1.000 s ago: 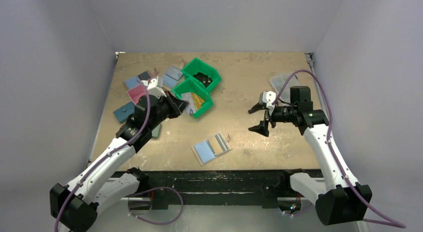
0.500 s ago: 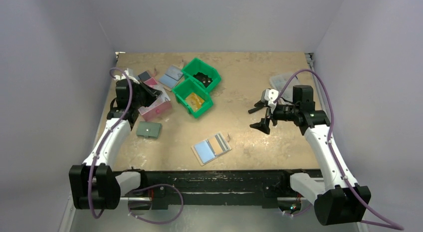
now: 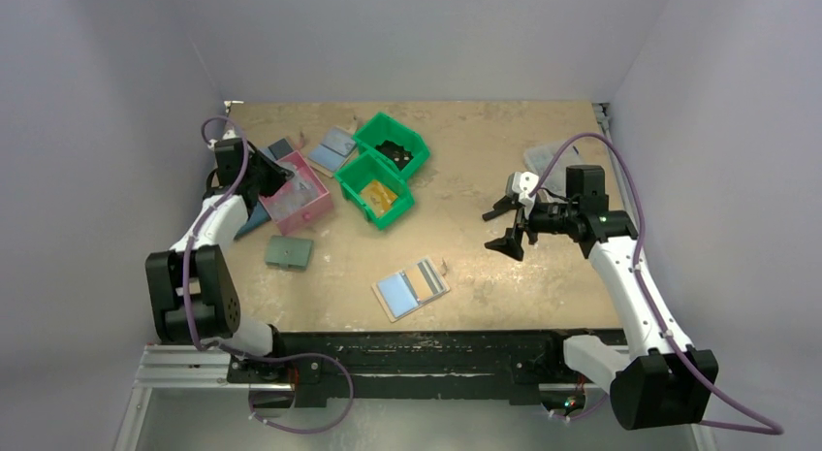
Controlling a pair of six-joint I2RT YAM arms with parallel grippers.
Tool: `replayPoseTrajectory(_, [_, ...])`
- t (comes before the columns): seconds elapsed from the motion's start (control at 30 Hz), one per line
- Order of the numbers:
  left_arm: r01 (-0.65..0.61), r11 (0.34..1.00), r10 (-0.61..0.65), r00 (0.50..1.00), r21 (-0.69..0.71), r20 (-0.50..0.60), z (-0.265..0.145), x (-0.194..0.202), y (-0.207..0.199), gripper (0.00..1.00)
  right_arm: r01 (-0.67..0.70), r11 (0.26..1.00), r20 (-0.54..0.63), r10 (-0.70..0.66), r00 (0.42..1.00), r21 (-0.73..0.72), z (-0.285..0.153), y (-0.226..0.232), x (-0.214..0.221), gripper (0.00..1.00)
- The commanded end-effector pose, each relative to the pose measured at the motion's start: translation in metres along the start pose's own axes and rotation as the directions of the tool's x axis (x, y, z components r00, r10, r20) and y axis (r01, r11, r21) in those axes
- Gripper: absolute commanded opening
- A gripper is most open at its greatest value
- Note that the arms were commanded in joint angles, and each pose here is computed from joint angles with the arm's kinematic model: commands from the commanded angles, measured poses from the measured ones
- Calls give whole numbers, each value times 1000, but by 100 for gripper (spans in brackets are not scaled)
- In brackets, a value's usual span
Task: Take the credit cards out of the card holder
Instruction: Place the credit card in the storage box.
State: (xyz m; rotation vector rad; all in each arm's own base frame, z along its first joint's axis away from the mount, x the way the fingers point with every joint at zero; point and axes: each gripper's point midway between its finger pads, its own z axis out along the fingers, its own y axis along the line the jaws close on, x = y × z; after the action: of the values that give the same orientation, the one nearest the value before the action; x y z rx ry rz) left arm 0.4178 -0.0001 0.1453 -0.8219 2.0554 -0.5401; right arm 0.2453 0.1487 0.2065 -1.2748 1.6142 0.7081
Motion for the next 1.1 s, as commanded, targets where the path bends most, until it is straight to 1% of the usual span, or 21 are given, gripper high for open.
replayPoseTrajectory(0.0, [-66,996,64,997,55,37,18,-28,-9,0,9,1000,15,-9,1000,-12,1,1,-1,96])
replayPoseTrajectory(0.07, [-64,998,64,998,28,15,31,-26,1,0,6,1000,13,-6,1000,-13,1,0,0,96])
replayPoseTrajectory(0.1, [-61,998,61,998,3,4,37,-24,8,4,7,1000,12,-6,1000,-12,1,0,0,97])
replayPoseTrajectory(0.13, [-56,998,56,998,-35,-3,42,-25,16,14,7,1000,12,-7,1000,-13,1,0,0,97])
replayPoseTrajectory(0.17, [-60,996,60,998,-71,-11,45,-26,23,28,6,1000,11,-5,1000,-12,1,0,0,97])
replayPoseTrajectory(0.2, [-66,992,65,998,-107,-15,46,-28,28,39,5,1000,10,-5,1000,-13,1,0,0,97])
replayPoseTrajectory(0.23, [-70,986,68,998,-150,-18,46,-30,34,48,5,1000,10,-5,1000,-12,1,0,0,97])
replayPoseTrajectory(0.3, [-80,975,84,996,-208,14,39,-42,38,62,4,1000,10,-3,1000,-12,1,0,1,97])
replayPoseTrajectory(0.33, [-80,969,92,995,-235,40,33,-49,40,65,4,1000,11,-3,1000,-12,1,0,1,97])
replayPoseTrajectory(0.37, [-79,963,100,992,-258,72,25,-57,41,72,4,1000,11,-4,1000,-12,1,0,1,97])
replayPoseTrajectory(0.43, [-83,955,123,984,-283,127,9,-70,38,75,1,1000,12,-1,1000,-13,1,0,1,97])
replayPoseTrajectory(0.5, [-99,955,149,975,-279,165,-8,-77,31,76,0,1000,11,0,1000,-13,1,0,1,97])
replayPoseTrajectory(0.6, [-129,968,170,968,-213,187,-27,-77,16,82,-2,1000,11,2,1000,-9,1,-1,2,97])
replayPoseTrajectory(0.67, [-167,980,182,970,-107,159,-33,-64,0,85,-3,1000,12,3,1000,-6,0,-1,2,97])
replayPoseTrajectory(0.73, [-196,980,192,974,18,120,-40,-47,-16,86,-6,1000,12,6,1000,-7,0,0,3,97])
replayPoseTrajectory(0.8, [-199,970,193,980,139,50,-44,-23,-27,86,-10,1000,12,10,1000,-12,1,1,5,97])
replayPoseTrajectory(0.87, [-198,947,208,978,251,-13,-51,0,-38,86,-15,1000,5,15,1000,-16,2,2,8,98])
replayPoseTrajectory(0.93, [-194,916,229,972,351,-59,-61,20,-46,82,-16,1000,-2,16,1000,-27,3,4,12,98])
replayPoseTrajectory(1.0, [-204,882,257,964,424,-71,-72,34,-51,79,-12,999,-3,12,1000,-44,4,6,14,99])
replayPoseTrajectory(1.07, [-216,862,273,960,458,-60,-81,42,-53,79,-17,998,-2,17,1000,-62,6,8,17,99])
